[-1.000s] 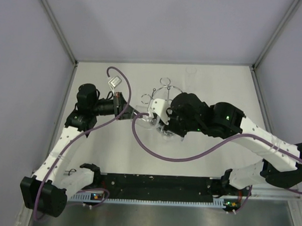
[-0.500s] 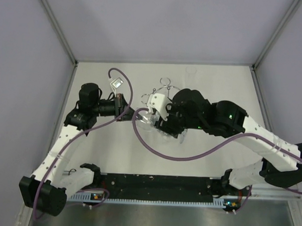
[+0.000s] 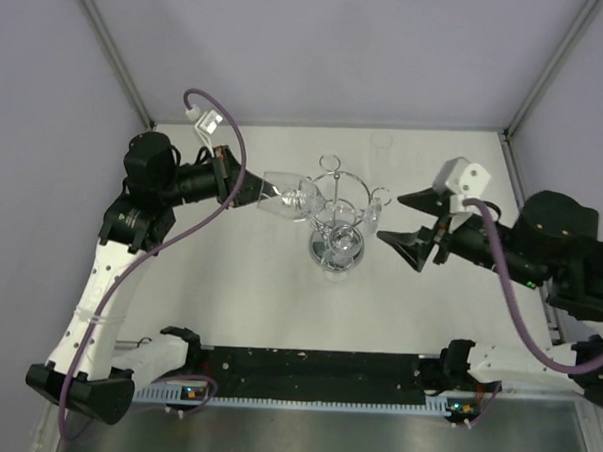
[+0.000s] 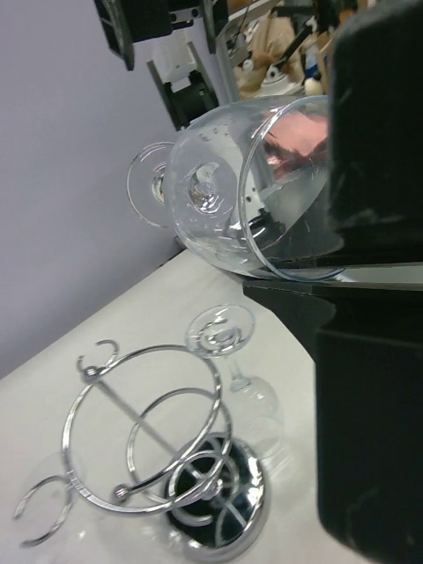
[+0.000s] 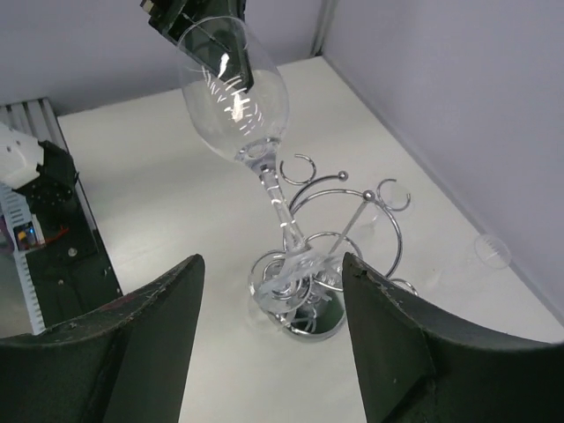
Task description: Take the wine glass off the wine glass rack
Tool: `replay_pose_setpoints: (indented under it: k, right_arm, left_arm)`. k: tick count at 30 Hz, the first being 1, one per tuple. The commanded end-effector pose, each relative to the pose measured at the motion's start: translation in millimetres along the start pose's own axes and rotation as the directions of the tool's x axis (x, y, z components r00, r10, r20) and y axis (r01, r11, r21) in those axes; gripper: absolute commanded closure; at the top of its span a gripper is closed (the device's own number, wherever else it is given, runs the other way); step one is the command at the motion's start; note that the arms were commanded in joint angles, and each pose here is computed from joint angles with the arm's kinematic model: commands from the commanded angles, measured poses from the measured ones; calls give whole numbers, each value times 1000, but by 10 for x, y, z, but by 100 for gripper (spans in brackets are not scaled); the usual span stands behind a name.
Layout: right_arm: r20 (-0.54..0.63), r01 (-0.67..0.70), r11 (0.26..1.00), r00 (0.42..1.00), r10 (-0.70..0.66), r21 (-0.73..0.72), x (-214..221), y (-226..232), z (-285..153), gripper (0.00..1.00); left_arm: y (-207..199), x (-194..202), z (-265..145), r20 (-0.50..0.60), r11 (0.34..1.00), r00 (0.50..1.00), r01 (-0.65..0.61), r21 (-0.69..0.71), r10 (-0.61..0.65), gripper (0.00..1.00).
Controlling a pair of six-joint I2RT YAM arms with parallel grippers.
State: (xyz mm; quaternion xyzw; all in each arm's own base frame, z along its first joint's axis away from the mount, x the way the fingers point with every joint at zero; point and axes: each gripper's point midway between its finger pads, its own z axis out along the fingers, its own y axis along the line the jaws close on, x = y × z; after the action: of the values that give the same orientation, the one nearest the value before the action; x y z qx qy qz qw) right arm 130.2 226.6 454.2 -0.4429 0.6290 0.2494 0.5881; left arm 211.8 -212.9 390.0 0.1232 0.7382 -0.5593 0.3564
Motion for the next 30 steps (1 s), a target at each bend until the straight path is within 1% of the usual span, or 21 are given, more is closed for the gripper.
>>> replay_pose_setpoints:
  k: [1, 4, 6, 10, 15, 19, 21, 22, 24, 26, 30]
  right_arm:
    - [93, -77, 995, 993, 71, 64, -103, -90, -54, 36]
    - [107, -106, 992, 989, 99, 62, -40, -72, -81, 36]
    - [118, -117, 991, 987, 110, 57, 6, -53, -88, 36]
    - [104, -140, 988, 986, 133, 64, 158, -27, -47, 36]
    - [100, -166, 985, 982, 161, 46, 349, 54, -6, 36]
    - [109, -192, 980, 976, 186, 45, 447, 79, -9, 36]
    - [113, -195, 979, 976, 188, 55, 488, 64, -30, 36]
    - [120, -231, 972, 967, 223, 53, 491, 73, -47, 36]
    - [126, -245, 968, 963, 238, 46, 518, 85, -80, 36]
    - [133, -260, 965, 959, 252, 42, 556, 94, -113, 36]
    - [117, -271, 962, 957, 266, 34, 670, 135, -107, 36]
  left_arm:
    - [-26, -534, 54, 134, 991, 985, -98, -88, 109, 100]
    - [138, -838, 104, 210, 976, 967, -107, -188, 147, 100]
    - [175, -1067, 124, 256, 966, 950, -117, -232, 177, 100]
    - [378, -1442, 265, 279, 943, 940, -106, -314, 198, 100]
    - [683, -1753, 367, 317, 908, 923, -74, -413, 219, 100]
    - [960, -2002, 370, 364, 856, 895, -36, -515, 256, 100]
    - [1124, -2095, 385, 371, 826, 889, -15, -563, 268, 100]
    - [1213, -2121, 388, 366, 808, 890, -5, -589, 273, 100]
    - [1393, -2164, 404, 351, 770, 895, 15, -638, 274, 100]
    - [1601, -2158, 466, 336, 746, 910, 46, -665, 243, 100]
    - [1928, -2113, 470, 307, 670, 931, 100, -735, 198, 100]
